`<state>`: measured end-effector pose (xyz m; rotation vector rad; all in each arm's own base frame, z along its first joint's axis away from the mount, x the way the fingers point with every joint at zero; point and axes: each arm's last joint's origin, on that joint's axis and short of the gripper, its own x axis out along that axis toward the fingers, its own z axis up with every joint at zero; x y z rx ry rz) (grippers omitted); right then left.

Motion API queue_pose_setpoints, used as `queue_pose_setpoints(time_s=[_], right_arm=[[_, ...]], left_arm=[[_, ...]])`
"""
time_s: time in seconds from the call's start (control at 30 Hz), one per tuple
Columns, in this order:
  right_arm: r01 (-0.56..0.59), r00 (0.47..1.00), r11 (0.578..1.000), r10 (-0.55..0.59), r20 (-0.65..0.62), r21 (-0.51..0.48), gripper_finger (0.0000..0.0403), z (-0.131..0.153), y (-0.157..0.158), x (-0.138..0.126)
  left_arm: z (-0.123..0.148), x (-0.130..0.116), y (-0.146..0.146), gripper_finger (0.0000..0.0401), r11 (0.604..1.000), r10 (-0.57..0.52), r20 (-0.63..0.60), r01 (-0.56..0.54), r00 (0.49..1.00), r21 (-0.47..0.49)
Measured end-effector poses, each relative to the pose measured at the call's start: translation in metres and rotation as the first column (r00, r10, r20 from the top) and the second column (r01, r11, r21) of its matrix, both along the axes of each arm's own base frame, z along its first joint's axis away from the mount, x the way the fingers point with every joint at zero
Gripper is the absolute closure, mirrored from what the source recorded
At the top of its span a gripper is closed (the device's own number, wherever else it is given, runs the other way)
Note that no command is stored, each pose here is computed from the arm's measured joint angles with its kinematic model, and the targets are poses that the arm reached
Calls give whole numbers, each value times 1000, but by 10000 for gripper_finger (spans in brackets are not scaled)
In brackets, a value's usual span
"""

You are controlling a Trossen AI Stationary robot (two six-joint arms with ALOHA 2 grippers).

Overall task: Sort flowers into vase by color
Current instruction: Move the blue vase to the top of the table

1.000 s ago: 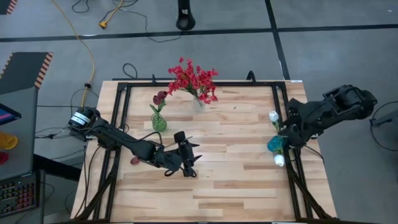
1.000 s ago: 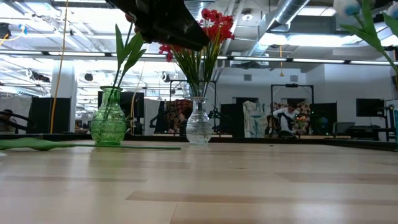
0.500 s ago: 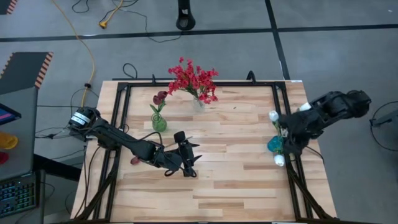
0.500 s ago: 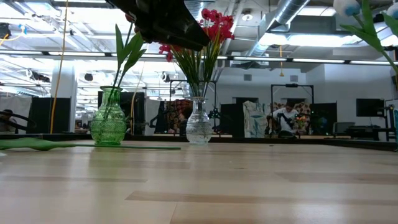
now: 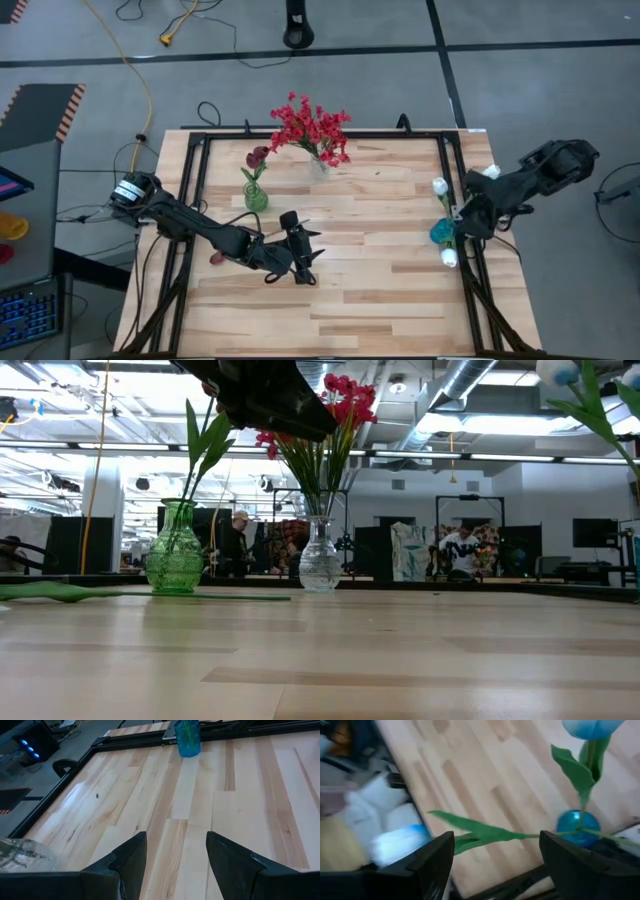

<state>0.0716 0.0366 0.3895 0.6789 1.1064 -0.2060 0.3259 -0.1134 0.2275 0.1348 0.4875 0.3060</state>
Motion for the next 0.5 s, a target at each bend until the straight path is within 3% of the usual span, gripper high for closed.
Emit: queue_pose_setpoints(time_s=[0.23,0.5], right_arm=[[-90,985,993,78,-153,-74,85,-39,6,9],[-60,994,990,47,-100,-127,85,-42,-1,1]], left_arm=[[0,0,0,208,1000,0,1,0,1000,-1],[0,0,0,208,1000,6,5,-6,1000,-11]])
